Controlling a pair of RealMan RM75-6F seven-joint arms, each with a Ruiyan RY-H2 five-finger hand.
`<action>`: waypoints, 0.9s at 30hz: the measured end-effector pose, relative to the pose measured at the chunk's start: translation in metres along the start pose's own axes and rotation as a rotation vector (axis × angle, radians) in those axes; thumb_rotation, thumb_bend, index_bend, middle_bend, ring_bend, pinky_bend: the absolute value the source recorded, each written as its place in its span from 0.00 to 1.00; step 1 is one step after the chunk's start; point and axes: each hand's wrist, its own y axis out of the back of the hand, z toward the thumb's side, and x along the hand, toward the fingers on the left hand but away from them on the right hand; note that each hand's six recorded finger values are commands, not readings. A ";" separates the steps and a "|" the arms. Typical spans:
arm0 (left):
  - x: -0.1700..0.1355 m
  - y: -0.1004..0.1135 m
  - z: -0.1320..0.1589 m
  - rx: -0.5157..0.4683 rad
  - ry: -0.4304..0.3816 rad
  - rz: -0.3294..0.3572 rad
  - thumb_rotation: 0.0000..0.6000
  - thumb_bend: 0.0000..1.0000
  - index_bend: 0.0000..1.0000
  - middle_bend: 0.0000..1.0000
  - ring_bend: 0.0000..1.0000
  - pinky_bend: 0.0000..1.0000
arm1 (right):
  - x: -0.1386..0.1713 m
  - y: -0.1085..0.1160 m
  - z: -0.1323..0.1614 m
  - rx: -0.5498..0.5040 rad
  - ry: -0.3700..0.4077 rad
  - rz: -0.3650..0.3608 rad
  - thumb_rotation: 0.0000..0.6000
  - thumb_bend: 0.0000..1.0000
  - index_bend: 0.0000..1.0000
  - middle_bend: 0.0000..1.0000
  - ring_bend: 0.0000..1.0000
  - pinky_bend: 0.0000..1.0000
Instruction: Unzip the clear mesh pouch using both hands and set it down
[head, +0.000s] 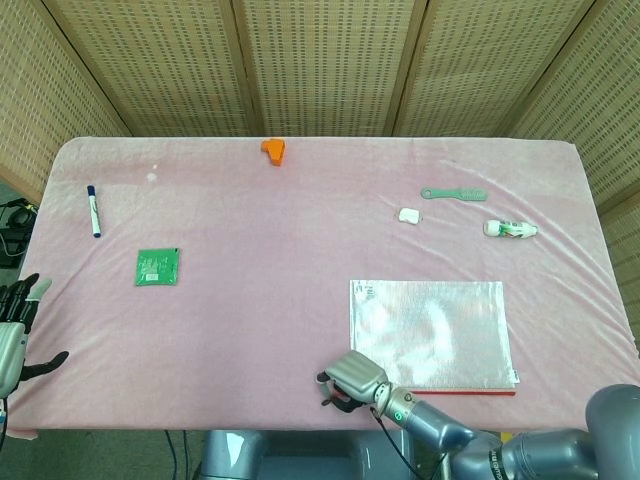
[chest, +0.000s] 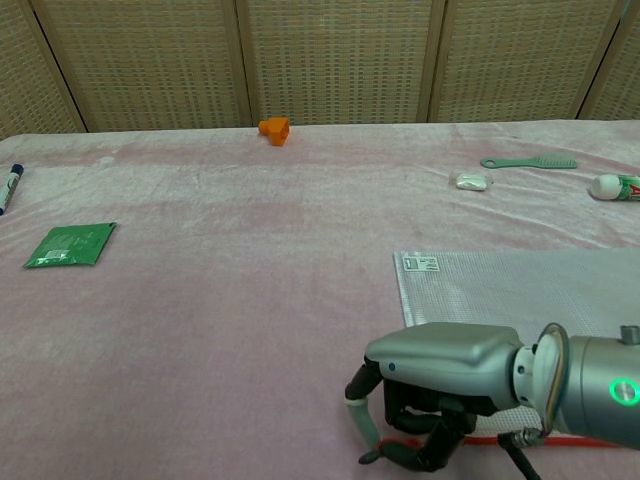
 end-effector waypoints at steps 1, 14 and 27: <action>0.000 0.000 0.000 -0.001 0.000 0.000 1.00 0.00 0.00 0.00 0.00 0.00 | 0.001 0.003 0.000 -0.010 0.003 -0.007 1.00 0.72 0.75 1.00 0.98 1.00; -0.001 0.003 -0.001 -0.017 -0.006 0.005 1.00 0.00 0.00 0.00 0.00 0.00 | 0.023 0.061 0.003 -0.179 0.043 -0.123 1.00 0.75 0.79 1.00 0.98 1.00; 0.000 0.005 -0.002 -0.028 0.000 0.007 1.00 0.00 0.00 0.00 0.00 0.00 | 0.038 0.144 0.021 -0.402 0.115 -0.183 1.00 0.75 0.80 1.00 0.98 1.00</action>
